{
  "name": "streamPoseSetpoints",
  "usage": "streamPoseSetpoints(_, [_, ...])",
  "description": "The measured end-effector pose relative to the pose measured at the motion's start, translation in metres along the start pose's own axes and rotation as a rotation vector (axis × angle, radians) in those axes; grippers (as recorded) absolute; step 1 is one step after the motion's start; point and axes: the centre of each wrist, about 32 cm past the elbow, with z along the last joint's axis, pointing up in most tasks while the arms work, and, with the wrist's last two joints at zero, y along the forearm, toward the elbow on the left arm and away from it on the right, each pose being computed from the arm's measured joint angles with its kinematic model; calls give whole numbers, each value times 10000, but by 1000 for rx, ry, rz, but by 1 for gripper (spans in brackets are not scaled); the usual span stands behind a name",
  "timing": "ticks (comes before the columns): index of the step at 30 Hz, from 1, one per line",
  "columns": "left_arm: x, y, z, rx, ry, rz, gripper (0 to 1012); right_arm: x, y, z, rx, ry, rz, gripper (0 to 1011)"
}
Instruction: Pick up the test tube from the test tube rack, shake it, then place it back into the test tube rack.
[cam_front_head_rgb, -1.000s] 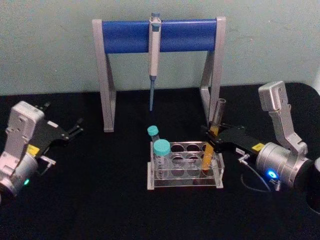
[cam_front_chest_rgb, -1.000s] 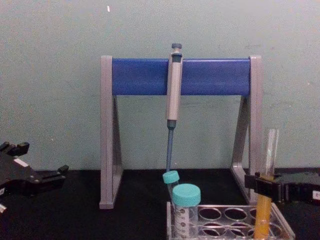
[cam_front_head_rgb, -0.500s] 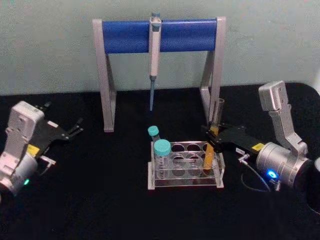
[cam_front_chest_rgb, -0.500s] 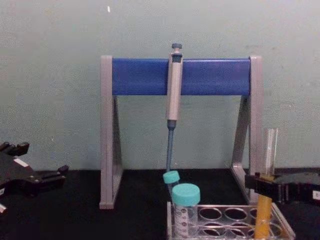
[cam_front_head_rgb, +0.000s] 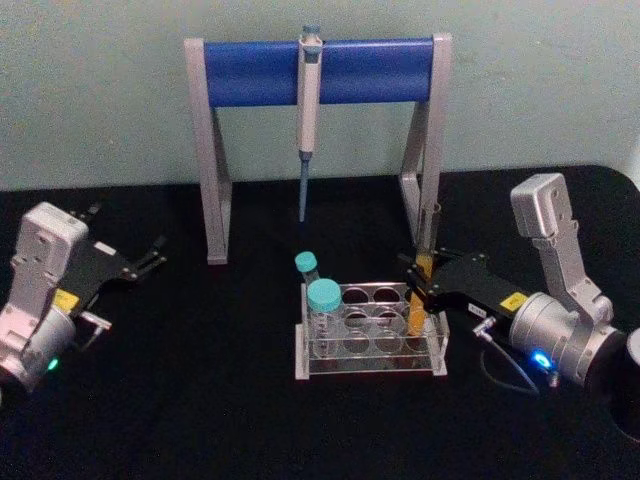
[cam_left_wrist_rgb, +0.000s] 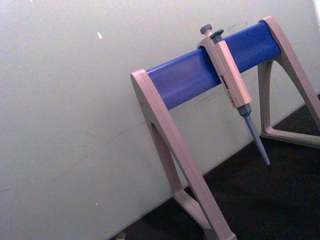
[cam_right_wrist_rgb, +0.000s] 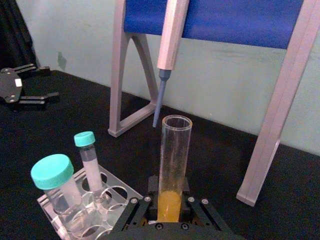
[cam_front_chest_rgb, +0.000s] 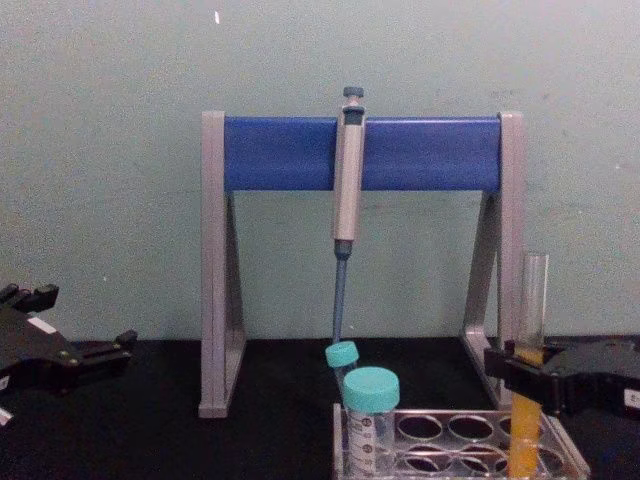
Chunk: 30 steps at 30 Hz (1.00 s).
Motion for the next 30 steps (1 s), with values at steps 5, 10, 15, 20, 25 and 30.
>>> streamPoseSetpoints(5, [0, 0, 0, 0, 0, 0, 1002, -36, -25, -31, 18, -18, 5, 235])
streamPoseSetpoints(10, [0, 0, 0, 0, 0, 0, 1001, -55, -41, -35, 27, -37, 5, 235])
streamPoseSetpoints(15, [0, 0, 0, 0, 0, 0, 1001, -59, -63, -12, 42, -49, 1, 235])
streamPoseSetpoints(20, [0, 0, 0, 0, 0, 0, 1001, -62, -91, 48, 62, -60, -3, 235])
streamPoseSetpoints(25, [0, 0, 0, 0, 0, 0, 1001, -66, -144, 138, 93, -68, 1, 235])
streamPoseSetpoints(30, [0, 0, 0, 0, 0, 0, 1002, -74, -196, 241, 127, -76, 15, 235])
